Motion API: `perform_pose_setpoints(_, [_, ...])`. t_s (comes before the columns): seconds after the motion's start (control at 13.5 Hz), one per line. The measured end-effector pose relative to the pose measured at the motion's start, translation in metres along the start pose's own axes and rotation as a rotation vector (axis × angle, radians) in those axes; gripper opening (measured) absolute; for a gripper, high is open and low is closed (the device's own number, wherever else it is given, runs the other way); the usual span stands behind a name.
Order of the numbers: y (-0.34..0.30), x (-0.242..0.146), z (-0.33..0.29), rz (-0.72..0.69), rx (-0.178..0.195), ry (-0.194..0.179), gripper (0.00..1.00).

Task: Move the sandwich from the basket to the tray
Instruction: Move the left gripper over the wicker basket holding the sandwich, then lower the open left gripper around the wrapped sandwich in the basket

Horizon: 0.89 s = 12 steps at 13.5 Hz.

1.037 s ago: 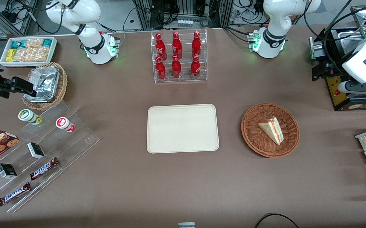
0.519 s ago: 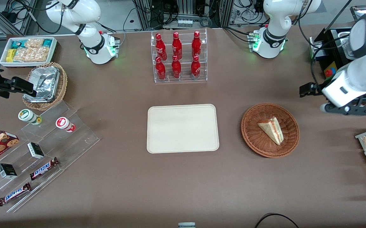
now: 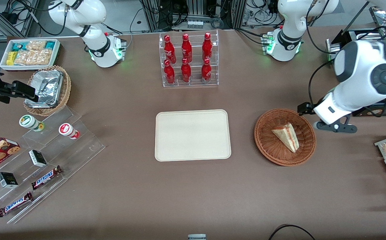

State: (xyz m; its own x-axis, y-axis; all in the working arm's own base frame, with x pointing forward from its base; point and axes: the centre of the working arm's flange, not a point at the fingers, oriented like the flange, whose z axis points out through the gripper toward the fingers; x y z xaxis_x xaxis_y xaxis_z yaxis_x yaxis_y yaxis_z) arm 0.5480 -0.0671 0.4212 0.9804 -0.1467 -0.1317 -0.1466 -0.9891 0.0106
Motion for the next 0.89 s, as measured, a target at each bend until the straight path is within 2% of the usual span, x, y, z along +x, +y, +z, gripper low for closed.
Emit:
perform_pose_setpoints(0.3, [0.012, -0.006, 0.048, -0.129, -0.001, 0.067, 1.00])
perform_pose_setpoints(0.59, [0.021, -0.007, 0.058, -0.342, -0.010, 0.084, 1.00])
perform_pose_setpoints(0.74, [0.025, -0.006, 0.060, -0.461, -0.024, 0.120, 1.00])
perform_pose_setpoints(0.89, [0.028, -0.008, 0.070, -0.567, -0.035, 0.134, 1.00])
